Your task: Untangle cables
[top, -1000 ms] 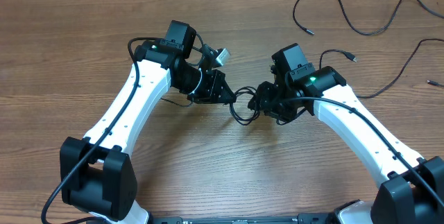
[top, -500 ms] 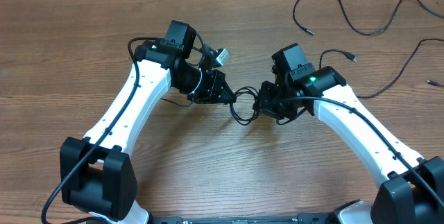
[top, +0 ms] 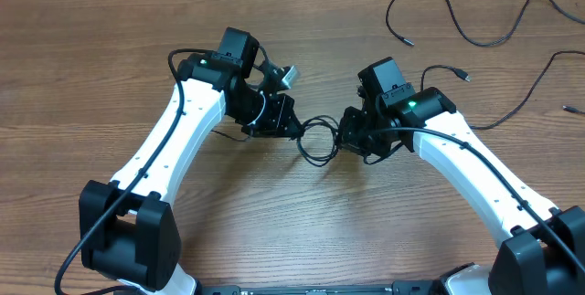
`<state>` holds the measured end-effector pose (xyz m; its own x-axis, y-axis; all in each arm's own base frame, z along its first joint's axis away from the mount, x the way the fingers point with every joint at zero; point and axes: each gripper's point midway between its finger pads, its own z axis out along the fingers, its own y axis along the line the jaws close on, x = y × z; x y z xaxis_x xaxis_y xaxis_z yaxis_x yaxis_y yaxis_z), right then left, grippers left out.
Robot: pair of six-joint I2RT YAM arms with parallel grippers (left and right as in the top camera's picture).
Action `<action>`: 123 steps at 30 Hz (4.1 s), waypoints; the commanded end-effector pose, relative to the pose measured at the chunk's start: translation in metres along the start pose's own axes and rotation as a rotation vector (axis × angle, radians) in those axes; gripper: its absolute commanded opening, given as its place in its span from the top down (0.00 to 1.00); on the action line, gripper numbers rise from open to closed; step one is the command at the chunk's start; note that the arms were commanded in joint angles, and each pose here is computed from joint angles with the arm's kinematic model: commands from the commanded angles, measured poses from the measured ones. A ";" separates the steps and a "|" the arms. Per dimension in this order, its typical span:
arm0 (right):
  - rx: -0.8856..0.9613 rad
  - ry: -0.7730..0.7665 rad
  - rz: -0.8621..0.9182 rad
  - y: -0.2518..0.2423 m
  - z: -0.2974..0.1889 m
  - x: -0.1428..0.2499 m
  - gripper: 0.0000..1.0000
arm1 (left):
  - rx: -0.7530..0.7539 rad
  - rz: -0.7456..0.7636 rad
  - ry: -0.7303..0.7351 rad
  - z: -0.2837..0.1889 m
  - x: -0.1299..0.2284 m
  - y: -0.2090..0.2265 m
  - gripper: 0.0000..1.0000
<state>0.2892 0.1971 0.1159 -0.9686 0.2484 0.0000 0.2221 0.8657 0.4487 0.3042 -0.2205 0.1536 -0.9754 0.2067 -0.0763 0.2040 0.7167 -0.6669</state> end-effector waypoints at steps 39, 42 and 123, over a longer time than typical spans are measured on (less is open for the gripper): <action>-0.025 -0.003 0.056 0.005 0.000 -0.001 0.96 | -0.147 -0.001 0.002 -0.008 0.006 0.020 0.27; -0.024 -0.002 0.056 0.004 0.000 -0.001 0.96 | -0.260 -0.151 -0.033 -0.012 0.003 0.040 0.26; -0.509 0.109 -0.169 0.097 -0.026 0.009 0.96 | -0.308 -0.156 0.009 -0.003 0.016 0.049 0.28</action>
<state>0.2942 0.2757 0.1857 -0.9994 0.0289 -0.0174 0.0009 0.5372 0.8435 0.3028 -0.1802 0.1195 -0.9984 0.0453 0.0344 0.0266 0.9069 -0.4204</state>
